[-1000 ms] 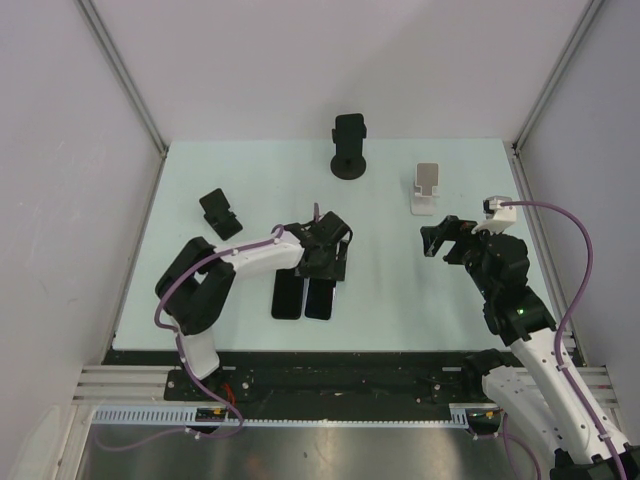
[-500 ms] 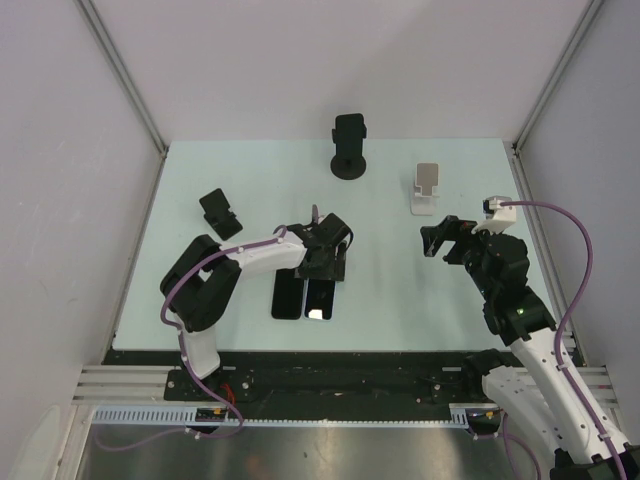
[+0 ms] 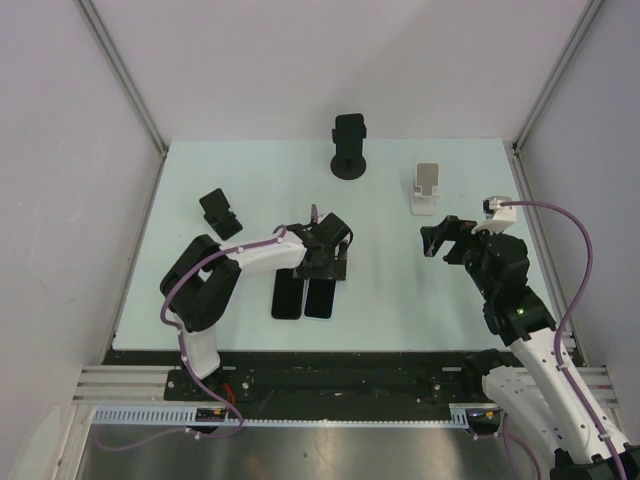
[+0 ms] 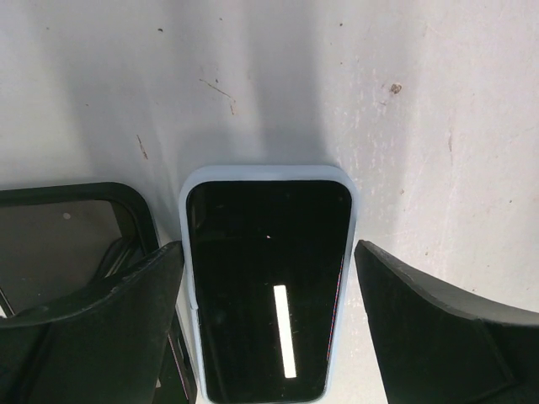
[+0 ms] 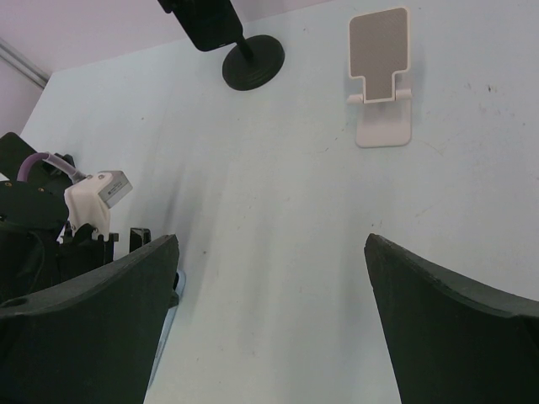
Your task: Remove the phone from the phone stand
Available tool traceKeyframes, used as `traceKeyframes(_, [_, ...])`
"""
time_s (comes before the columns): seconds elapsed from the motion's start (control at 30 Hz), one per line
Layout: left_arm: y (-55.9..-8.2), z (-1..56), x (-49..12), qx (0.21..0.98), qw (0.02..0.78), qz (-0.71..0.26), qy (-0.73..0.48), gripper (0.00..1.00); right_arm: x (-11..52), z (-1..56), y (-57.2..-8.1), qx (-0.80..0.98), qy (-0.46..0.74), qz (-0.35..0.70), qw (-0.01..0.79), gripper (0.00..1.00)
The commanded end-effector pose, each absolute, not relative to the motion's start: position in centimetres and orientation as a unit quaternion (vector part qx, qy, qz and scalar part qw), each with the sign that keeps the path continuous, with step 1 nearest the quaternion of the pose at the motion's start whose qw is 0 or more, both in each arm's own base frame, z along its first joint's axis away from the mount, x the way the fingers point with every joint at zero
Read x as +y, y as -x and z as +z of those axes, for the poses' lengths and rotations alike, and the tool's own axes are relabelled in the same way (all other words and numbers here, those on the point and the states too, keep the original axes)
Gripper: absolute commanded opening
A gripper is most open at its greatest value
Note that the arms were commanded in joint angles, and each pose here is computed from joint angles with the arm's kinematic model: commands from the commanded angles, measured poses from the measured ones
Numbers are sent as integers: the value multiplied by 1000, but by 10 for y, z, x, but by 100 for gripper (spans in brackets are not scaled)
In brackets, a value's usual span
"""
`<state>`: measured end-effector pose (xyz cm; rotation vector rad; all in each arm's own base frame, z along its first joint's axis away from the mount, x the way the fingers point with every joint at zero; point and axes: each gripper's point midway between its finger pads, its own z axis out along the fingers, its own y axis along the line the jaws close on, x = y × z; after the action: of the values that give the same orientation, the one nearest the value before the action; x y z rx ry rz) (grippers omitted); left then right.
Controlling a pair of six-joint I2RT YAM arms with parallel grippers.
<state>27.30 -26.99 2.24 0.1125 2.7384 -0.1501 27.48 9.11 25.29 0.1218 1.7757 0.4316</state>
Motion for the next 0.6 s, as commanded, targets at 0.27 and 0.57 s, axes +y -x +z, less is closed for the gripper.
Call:
traceKeyframes(0.27, [-284, 39, -275, 971, 228, -63, -19, 85, 90, 255, -276, 764, -52, 184, 616, 98])
traceKeyframes(0.57, [-285, 39, -269, 970, 237, -53, 4, 81, 89, 256, -276, 763, -52, 184, 617, 98])
